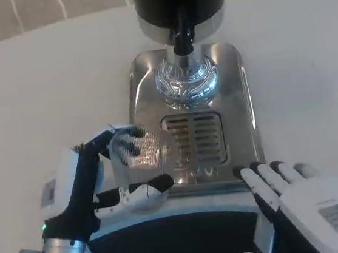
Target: Grasp the cup under the faucet to collect the drink, then remove the cup.
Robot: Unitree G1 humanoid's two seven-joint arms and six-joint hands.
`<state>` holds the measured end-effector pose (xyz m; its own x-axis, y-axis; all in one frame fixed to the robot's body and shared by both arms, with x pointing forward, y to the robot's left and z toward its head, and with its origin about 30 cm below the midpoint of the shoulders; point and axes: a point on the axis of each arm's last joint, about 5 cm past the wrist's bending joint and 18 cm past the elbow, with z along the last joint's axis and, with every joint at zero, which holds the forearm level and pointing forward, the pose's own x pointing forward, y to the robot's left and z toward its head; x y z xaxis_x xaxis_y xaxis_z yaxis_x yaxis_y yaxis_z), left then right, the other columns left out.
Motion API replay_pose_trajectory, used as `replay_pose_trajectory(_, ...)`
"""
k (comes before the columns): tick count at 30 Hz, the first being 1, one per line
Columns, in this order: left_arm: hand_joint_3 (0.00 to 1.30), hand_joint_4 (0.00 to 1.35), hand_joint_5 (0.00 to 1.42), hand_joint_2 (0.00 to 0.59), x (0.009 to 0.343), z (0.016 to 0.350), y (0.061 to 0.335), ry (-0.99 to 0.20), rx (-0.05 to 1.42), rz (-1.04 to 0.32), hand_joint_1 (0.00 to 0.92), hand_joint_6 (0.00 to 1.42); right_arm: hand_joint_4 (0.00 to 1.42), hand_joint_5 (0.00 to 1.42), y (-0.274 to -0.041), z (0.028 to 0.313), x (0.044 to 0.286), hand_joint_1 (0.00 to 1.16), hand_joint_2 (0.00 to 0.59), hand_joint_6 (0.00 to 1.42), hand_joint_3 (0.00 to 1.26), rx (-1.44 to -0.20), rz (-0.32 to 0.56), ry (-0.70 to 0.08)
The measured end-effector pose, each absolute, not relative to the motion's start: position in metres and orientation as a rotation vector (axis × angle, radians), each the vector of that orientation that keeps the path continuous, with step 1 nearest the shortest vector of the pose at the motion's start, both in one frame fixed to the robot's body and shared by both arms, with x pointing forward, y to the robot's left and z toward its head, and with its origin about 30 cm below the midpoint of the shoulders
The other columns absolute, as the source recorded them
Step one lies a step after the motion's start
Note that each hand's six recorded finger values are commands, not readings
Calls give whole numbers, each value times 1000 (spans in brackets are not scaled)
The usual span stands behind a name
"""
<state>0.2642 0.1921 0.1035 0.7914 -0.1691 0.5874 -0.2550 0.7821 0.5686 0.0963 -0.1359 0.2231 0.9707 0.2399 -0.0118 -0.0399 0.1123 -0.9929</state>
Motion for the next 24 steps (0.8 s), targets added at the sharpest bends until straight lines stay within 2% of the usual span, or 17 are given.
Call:
replay_pose_trajectory(5, 962, 1166, 1362, 97, 275, 107, 188, -672, 681, 69, 529, 1424, 0, 0, -138, 222, 95, 188, 516, 0, 0, -1449, 205, -143)
replay_pose_trajectory(16, 962, 1166, 1362, 97, 289, 115, 182, -676, 686, 70, 529, 1424, 0, 0, -137, 222, 95, 188, 516, 0, 0, -1429, 228, -142)
replay_pose_trajectory(24, 962, 1166, 1362, 97, 300, 119, 165, -678, 658, 57, 529, 1424, 0, 0, -139, 223, 96, 188, 516, 0, 0, -1439, 213, -123)
